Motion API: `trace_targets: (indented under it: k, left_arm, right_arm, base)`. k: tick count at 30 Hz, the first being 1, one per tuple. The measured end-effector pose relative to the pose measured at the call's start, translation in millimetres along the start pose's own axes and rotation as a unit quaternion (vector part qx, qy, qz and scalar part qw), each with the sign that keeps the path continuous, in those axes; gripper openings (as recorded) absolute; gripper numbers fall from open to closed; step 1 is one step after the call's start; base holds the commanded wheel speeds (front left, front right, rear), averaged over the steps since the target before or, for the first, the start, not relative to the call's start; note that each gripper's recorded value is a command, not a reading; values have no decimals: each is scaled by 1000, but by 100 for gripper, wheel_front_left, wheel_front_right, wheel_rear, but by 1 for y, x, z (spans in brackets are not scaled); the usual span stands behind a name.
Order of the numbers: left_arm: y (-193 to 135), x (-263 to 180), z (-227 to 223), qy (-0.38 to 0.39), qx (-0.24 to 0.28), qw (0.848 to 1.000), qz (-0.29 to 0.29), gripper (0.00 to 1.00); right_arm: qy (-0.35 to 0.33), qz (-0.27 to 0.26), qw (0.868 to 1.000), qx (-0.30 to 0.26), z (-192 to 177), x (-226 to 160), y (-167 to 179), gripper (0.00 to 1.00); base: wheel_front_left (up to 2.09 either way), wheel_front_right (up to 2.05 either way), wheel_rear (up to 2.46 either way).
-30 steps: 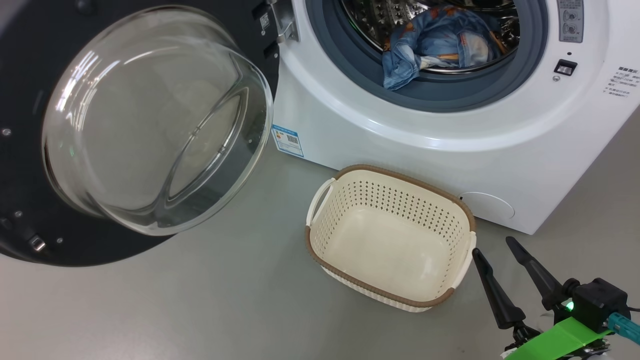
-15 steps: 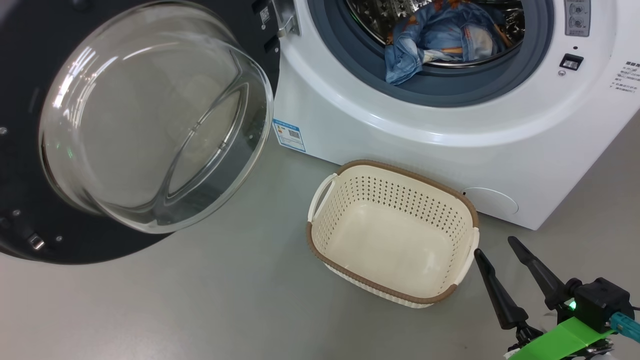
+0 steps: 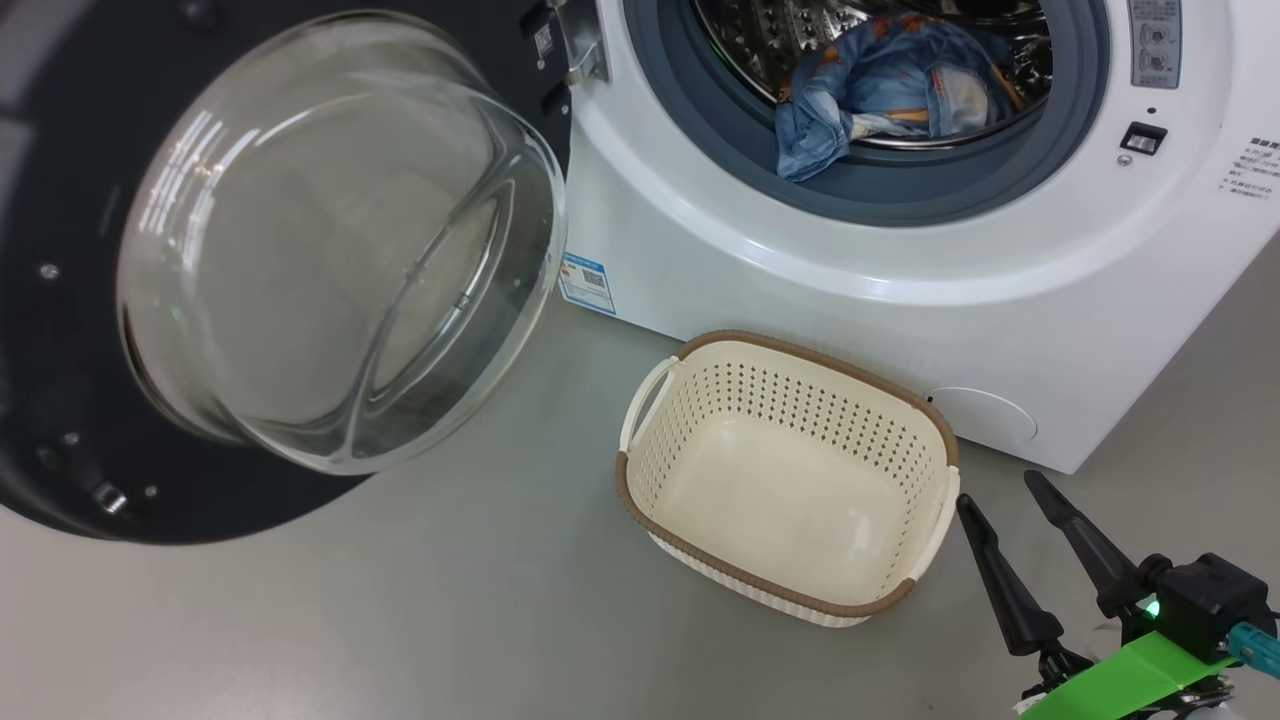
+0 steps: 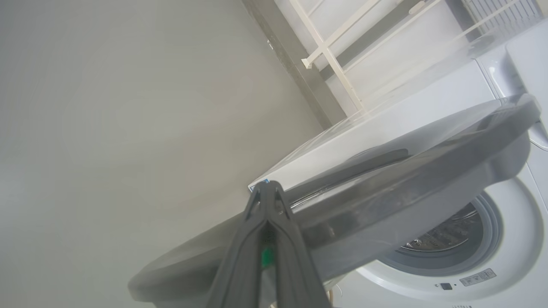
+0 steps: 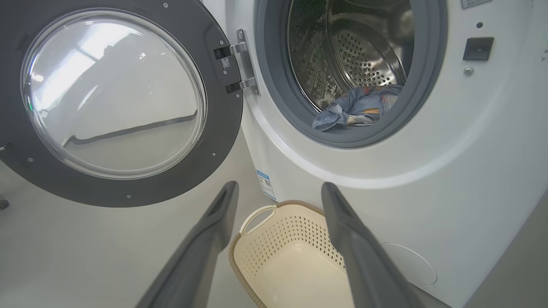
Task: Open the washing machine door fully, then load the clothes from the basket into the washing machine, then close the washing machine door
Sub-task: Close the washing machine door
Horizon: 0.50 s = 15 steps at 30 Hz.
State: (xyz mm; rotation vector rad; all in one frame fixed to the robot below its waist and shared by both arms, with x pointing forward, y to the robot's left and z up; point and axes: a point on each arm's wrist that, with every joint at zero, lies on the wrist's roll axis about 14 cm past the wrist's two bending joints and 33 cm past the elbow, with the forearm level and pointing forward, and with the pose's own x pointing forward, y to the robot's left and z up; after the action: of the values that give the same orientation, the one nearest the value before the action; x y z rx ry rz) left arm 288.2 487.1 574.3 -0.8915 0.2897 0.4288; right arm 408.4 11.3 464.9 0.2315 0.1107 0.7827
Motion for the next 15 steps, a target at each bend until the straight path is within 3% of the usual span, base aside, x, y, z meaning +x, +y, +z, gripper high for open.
trace_targets:
  k: [11,15]
  left_arm:
    - [-14,-12,-25,71,45,996,-32,0]
    - [-36,-11,-46,110,63,990,-69,0]
  right_arm:
    - [-13,-7,1000,-5,11,-2,0,100]
    - [-22,-15,1000,-8,17,-4,-2,100]
  base:
    - [0,0,0]
    - [0,0,0]
